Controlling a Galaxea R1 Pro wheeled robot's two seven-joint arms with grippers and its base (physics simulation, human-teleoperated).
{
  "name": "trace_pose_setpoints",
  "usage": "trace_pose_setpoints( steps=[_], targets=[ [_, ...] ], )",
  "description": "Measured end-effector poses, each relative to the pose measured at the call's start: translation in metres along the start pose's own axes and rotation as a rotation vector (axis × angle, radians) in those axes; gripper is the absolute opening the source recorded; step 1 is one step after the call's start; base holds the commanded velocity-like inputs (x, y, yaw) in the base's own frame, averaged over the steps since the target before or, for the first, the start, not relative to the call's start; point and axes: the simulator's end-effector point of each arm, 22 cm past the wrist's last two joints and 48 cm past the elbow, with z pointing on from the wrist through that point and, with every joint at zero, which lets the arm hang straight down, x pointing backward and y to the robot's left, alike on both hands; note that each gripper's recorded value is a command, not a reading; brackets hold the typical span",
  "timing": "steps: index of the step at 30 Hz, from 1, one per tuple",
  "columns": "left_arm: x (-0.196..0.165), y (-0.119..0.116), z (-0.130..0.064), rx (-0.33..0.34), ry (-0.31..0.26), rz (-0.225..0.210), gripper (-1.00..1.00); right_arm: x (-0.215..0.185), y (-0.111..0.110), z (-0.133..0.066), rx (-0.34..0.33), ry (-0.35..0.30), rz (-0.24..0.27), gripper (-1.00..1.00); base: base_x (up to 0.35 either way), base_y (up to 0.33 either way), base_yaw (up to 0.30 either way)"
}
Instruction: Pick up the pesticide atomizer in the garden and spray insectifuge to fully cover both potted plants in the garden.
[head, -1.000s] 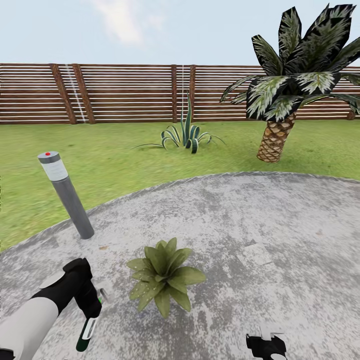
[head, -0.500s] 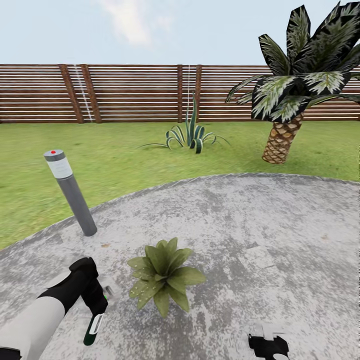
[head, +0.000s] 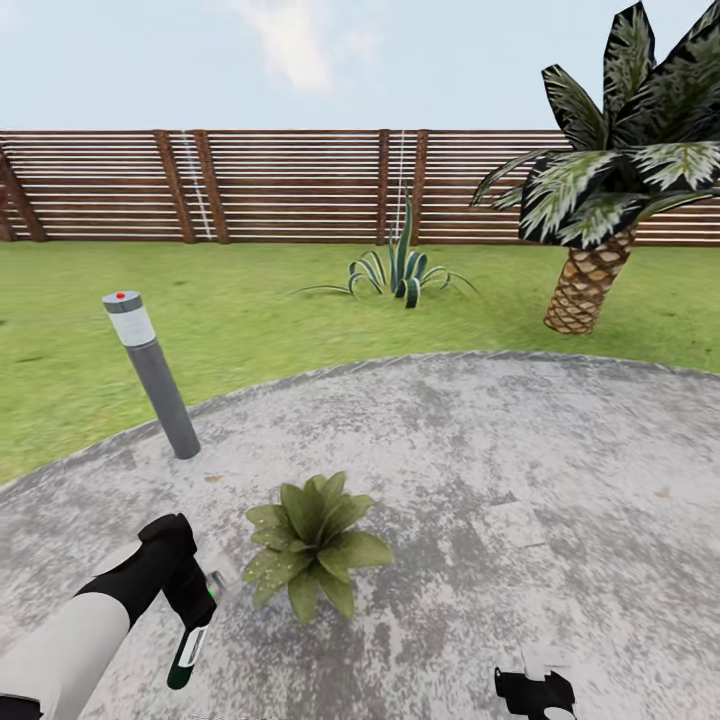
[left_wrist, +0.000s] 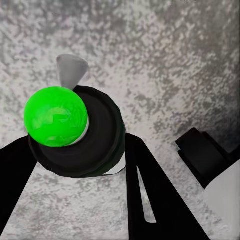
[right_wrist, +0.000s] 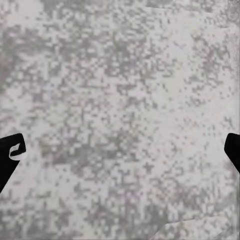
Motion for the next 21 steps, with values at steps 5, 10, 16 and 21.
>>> trace_pose_setpoints(
  steps=[5, 10, 16, 21],
  targets=[
    [-0.0022, 0.0002, -0.0032, 0.000, 0.008, -0.008, -1.00, 0.0002, 0.0000, 0.0001, 0.000, 0.001, 0.000, 1.00, -0.175, -0.235, 0.277],
    [-0.0007, 0.0004, -0.0059, -0.004, 0.031, -0.073, -1.00, 0.0005, -0.0013, 0.0003, 0.002, 0.002, 0.000, 1.00, -0.240, -0.200, 0.101],
    [0.0011, -0.0026, -0.0038, 0.004, 0.033, -0.083, -1.00, -0.0003, -0.0018, 0.0001, 0.002, 0.000, 0.000, 1.00, 0.073, -0.212, 0.006],
    [0.0029, -0.0041, -0.0018, 0.009, 0.034, -0.086, -1.00, -0.0011, 0.0032, -0.0003, -0.004, -0.002, 0.004, 1.00, 0.176, -0.131, 0.036]
  ],
)
